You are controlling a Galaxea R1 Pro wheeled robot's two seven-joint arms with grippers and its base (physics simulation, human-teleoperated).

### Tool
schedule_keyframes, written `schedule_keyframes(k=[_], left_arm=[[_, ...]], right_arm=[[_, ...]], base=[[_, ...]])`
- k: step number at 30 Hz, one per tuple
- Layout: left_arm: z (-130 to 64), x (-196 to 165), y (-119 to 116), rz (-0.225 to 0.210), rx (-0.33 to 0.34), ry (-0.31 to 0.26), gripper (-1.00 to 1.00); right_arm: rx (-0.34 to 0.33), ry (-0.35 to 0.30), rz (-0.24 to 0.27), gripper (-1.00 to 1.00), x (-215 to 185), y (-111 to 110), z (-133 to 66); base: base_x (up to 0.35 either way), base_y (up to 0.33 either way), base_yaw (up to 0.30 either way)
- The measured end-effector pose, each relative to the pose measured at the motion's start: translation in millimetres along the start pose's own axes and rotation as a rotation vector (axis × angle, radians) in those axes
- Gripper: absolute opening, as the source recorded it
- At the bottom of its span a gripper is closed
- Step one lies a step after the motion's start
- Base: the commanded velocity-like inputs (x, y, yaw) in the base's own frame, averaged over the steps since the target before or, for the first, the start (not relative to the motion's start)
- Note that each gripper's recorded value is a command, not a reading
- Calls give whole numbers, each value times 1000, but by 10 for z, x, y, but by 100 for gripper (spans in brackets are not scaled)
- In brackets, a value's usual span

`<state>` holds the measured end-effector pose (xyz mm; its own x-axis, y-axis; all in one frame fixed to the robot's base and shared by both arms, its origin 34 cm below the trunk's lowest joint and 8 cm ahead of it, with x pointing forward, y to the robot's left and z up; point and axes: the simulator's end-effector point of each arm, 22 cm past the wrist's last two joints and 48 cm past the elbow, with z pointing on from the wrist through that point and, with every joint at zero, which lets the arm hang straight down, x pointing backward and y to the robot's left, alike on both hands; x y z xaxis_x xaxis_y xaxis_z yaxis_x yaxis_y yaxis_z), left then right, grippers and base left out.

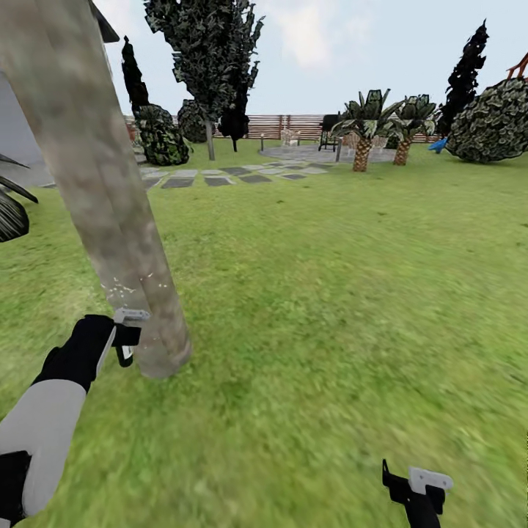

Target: In the garden, pick up the pesticide atomizer on the floor and spray pesticide onto both trees until each tree trunk is fully covered.

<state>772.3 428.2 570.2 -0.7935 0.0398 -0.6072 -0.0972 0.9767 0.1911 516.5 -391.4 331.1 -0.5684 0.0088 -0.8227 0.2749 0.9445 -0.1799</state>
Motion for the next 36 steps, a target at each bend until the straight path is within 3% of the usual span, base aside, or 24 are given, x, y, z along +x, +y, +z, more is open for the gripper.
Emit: schedule_keyframes(k=[3, 9, 13, 17, 29, 33, 36], left_arm=[[7, 56, 243, -11, -53, 9, -100], [53, 187, 122, -15, -35, 27, -100], [157, 448, 131, -13, -33, 89, -100], [203, 631, 139, -15, -32, 117, -100], [238, 703, 115, -7, -30, 108, -100], [405, 1114, 35, 17, -12, 129, -100], [430, 1174, 55, 23, -22, 127, -100]], right_arm=[[0, 0, 0, 100, 1, 0, 0], [0, 0, 0, 100, 0, -1, 0], [-1, 0, -1, 100, -1, 2, 0], [-1, 0, -1, 100, 0, 2, 0], [0, 0, -1, 100, -1, -5, 1], [0, 0, -1, 100, 1, 1, 0], [-1, 0, -1, 100, -1, 2, 0]], base=[[172, -245, 1], [86, -119, 188], [2, -3, 276], [6, -5, 222], [182, -181, 11], [161, -234, 121], [120, -166, 255]])
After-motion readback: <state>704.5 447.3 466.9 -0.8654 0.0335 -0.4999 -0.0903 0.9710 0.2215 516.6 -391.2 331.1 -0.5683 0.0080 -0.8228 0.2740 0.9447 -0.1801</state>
